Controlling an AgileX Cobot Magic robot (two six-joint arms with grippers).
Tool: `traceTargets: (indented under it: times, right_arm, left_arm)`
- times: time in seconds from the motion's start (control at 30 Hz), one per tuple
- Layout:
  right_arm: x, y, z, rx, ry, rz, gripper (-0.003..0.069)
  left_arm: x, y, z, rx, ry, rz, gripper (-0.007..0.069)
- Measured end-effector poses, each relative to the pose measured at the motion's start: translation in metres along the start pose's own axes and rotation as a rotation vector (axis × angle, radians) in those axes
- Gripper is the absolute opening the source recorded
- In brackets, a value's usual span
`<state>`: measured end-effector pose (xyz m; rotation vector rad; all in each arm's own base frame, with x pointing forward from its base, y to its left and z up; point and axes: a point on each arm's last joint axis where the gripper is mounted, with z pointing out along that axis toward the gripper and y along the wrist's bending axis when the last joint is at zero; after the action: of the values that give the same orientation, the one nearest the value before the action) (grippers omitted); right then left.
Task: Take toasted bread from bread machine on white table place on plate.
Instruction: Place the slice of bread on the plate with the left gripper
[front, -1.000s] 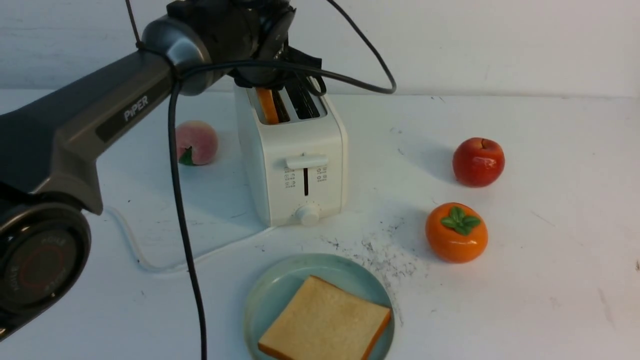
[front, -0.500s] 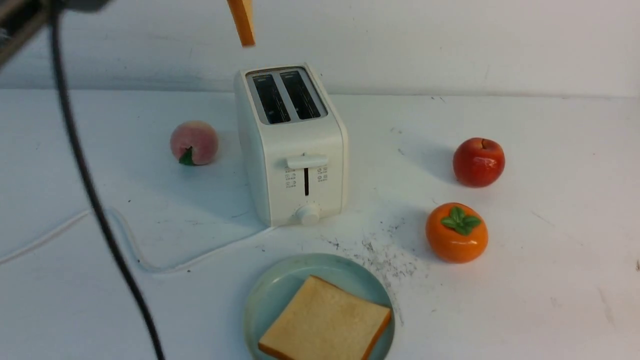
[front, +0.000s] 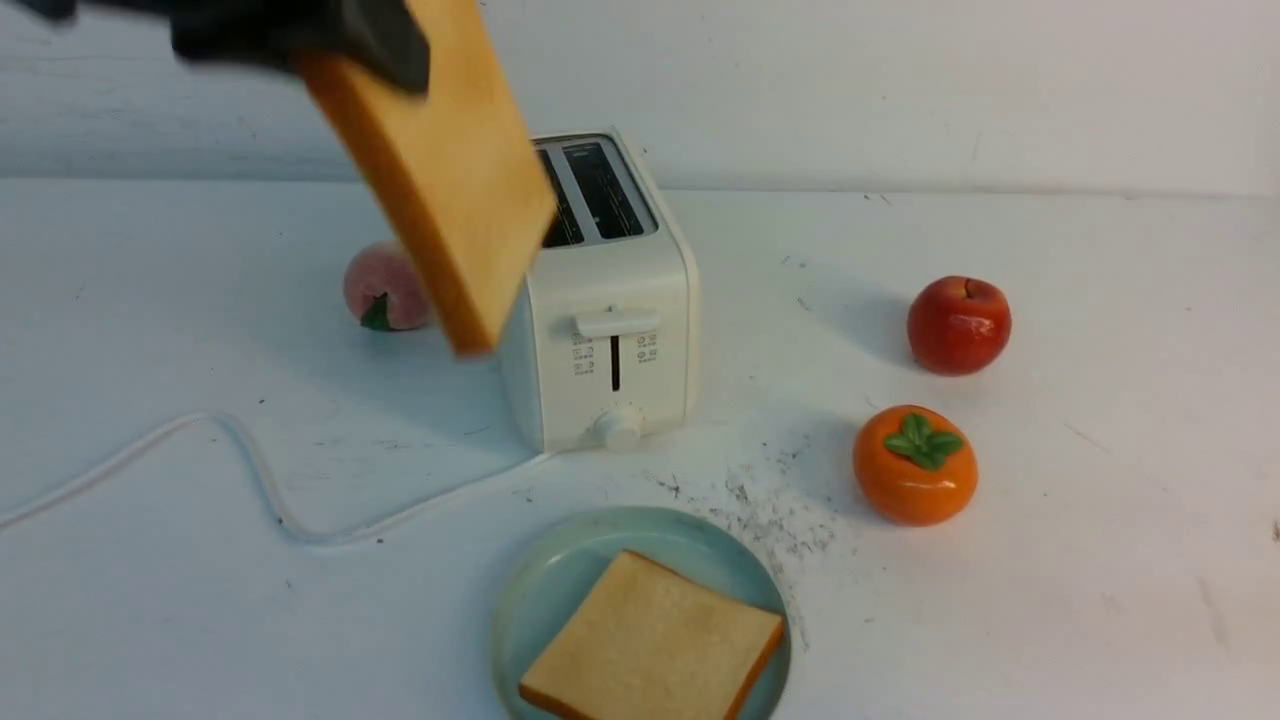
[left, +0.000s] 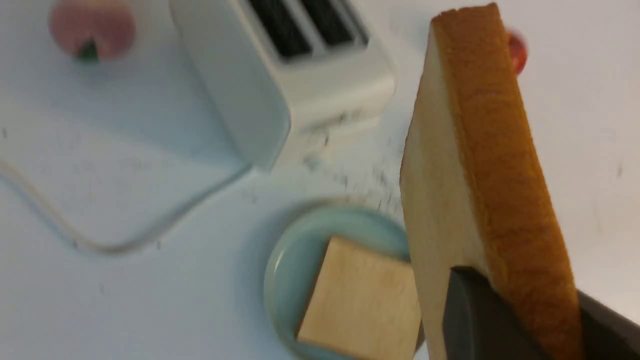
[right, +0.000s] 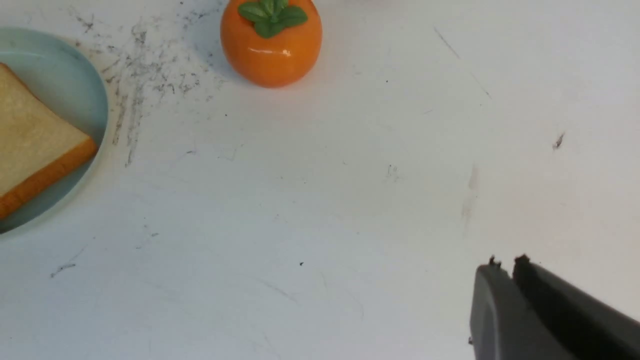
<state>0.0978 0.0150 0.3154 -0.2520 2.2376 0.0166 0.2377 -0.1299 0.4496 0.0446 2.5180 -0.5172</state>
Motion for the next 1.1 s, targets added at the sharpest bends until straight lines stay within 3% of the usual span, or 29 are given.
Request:
traceTargets:
  times: [0.13, 0.27, 0.53, 0.67, 0.73, 0.83, 0.93, 1.1]
  right_arm:
    - [0.000, 0.000, 0.000, -0.001, -0.002, 0.001, 0.0057]
    - [-0.002, 0.000, 0.000, -0.004, -0.018, 0.003, 0.0063]
    - [-0.003, 0.001, 0.000, -0.016, -0.033, 0.014, 0.0067]
    - [-0.003, 0.002, 0.000, -0.020, -0.033, 0.018, 0.0073]
    - [-0.003, 0.002, 0.000, -0.020, -0.033, 0.018, 0.0074]
    - [-0.003, 0.002, 0.000, -0.020, -0.032, 0.018, 0.0076]
    - [-0.002, 0.002, 0.000, -0.020, -0.026, 0.018, 0.0081]
    - [-0.002, 0.002, 0.000, -0.020, -0.021, 0.018, 0.0085]
  left_arm:
    - [0.043, 0.027, 0.068, -0.112, 0.274, -0.041, 0.0088]
    - [0.072, 0.041, 0.103, -0.154, 0.439, -0.083, 0.0088]
    - [0.065, 0.033, 0.109, -0.079, 0.380, -0.117, 0.0088]
    - [0.062, 0.000, 0.096, 0.020, 0.350, -0.060, 0.0088]
    - [0.069, -0.033, 0.086, 0.095, 0.317, 0.042, 0.0088]
    - [0.078, -0.059, 0.080, 0.111, 0.271, 0.183, 0.0088]
    - [0.086, -0.073, 0.088, -0.026, 0.181, 0.408, 0.0088]
    - [0.079, -0.066, 0.121, -0.252, 0.111, 0.486, 0.0088]
